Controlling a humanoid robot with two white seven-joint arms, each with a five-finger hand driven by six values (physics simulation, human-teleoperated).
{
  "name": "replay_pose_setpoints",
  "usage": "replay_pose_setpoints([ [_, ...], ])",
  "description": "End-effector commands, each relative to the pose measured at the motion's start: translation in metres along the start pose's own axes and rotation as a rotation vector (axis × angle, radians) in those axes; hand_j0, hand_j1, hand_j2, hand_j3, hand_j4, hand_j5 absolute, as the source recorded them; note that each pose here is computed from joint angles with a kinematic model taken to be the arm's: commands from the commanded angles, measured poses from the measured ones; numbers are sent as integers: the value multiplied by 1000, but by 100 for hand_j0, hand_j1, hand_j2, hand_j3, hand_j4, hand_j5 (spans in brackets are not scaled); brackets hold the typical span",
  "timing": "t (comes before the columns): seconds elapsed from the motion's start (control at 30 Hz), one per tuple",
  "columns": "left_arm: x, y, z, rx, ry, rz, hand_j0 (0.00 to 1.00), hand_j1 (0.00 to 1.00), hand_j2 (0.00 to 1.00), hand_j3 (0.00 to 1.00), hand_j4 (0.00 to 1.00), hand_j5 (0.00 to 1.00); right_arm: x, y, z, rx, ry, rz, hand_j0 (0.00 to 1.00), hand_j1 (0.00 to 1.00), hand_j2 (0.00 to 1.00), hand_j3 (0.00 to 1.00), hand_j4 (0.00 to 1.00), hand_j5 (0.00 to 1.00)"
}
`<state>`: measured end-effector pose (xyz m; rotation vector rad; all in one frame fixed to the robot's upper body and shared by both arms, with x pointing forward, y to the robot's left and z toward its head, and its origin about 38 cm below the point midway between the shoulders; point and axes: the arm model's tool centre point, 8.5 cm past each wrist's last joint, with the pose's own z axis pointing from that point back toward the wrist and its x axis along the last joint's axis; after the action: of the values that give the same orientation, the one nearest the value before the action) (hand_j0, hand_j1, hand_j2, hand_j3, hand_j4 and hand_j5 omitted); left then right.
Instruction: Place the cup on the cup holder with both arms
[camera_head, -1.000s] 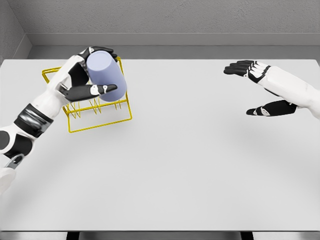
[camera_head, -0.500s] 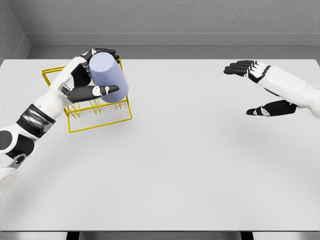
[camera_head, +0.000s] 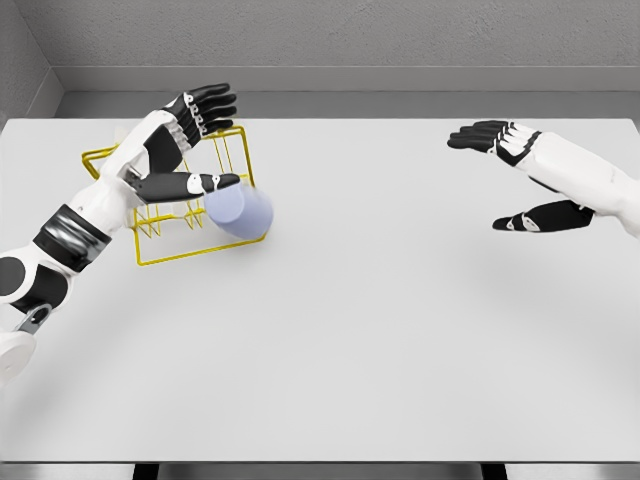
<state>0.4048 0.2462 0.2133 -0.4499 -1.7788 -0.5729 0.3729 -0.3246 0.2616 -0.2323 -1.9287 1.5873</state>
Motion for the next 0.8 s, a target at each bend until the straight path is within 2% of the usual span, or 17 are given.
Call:
replay_pose_setpoints([
  [0.0, 0, 0, 0, 0, 1, -3, 82, 82, 82, 82, 82, 82, 0, -1, 0, -5, -2, -5, 100, 100, 100, 100, 100, 100],
  [0.57, 5, -1, -2, -8, -17, -6, 84, 84, 84, 84, 84, 84, 0, -1, 0, -5, 0, -7, 100, 100, 100, 100, 100, 100],
  [0.7, 18, 2, -1, -20, -41, -35, 92, 92, 92, 92, 92, 92, 0, -1, 1, -4, 1, -6, 100, 100, 100, 100, 100, 100],
  [0.77, 27, 6, 4, -29, -55, -66, 100, 100, 100, 100, 100, 100, 0, -1, 0, -5, 0, -7, 100, 100, 100, 100, 100, 100],
])
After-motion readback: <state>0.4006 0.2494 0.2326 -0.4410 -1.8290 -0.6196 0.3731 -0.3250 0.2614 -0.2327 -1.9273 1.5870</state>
